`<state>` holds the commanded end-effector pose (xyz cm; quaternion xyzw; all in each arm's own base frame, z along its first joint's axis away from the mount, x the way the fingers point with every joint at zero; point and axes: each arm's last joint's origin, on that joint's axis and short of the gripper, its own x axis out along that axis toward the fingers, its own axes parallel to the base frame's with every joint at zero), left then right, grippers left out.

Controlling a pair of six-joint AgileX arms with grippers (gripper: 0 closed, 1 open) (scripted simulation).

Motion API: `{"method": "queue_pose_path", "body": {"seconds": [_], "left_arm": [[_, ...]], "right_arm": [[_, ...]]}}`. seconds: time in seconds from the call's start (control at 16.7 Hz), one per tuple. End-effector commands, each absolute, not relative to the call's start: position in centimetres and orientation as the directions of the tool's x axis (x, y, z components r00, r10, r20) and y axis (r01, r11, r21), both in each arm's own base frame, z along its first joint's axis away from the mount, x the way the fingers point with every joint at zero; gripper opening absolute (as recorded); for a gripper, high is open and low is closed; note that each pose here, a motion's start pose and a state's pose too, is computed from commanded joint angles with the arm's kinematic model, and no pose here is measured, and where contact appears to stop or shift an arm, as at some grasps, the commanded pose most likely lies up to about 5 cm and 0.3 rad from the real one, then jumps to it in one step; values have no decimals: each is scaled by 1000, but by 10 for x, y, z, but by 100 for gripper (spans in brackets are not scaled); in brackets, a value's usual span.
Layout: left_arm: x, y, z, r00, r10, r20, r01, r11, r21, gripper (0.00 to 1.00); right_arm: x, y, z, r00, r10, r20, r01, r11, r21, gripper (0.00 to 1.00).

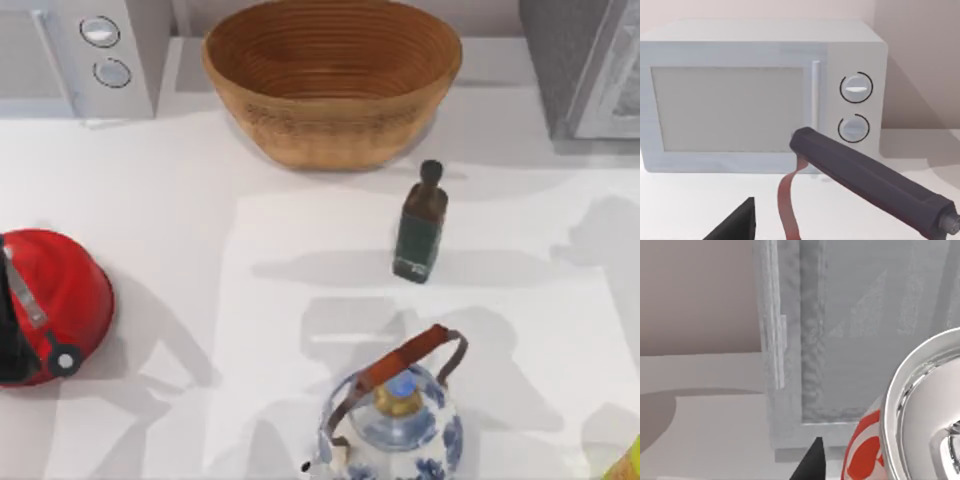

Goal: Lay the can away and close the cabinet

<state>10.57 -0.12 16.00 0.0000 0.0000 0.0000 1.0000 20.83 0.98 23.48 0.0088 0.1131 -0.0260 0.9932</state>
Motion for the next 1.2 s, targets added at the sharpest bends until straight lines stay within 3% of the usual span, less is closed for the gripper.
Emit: {"method": "queue_pose_path", "body": {"seconds": [0.48,0.78,1.2], "left_arm": [[106,-1,160,1000,0,0,0,1000,0,100],[106,-1,160,1000,0,0,0,1000,0,100],[106,-1,160,1000,0,0,0,1000,0,100]], "right_arm": [[119,-2,192,998,-46,-51,47,999,19,0],[106,-1,162,1000,-5,-5,5,1000,3,0],[106,-1,161,1000,0,-1,0,1000,2,0]]}}
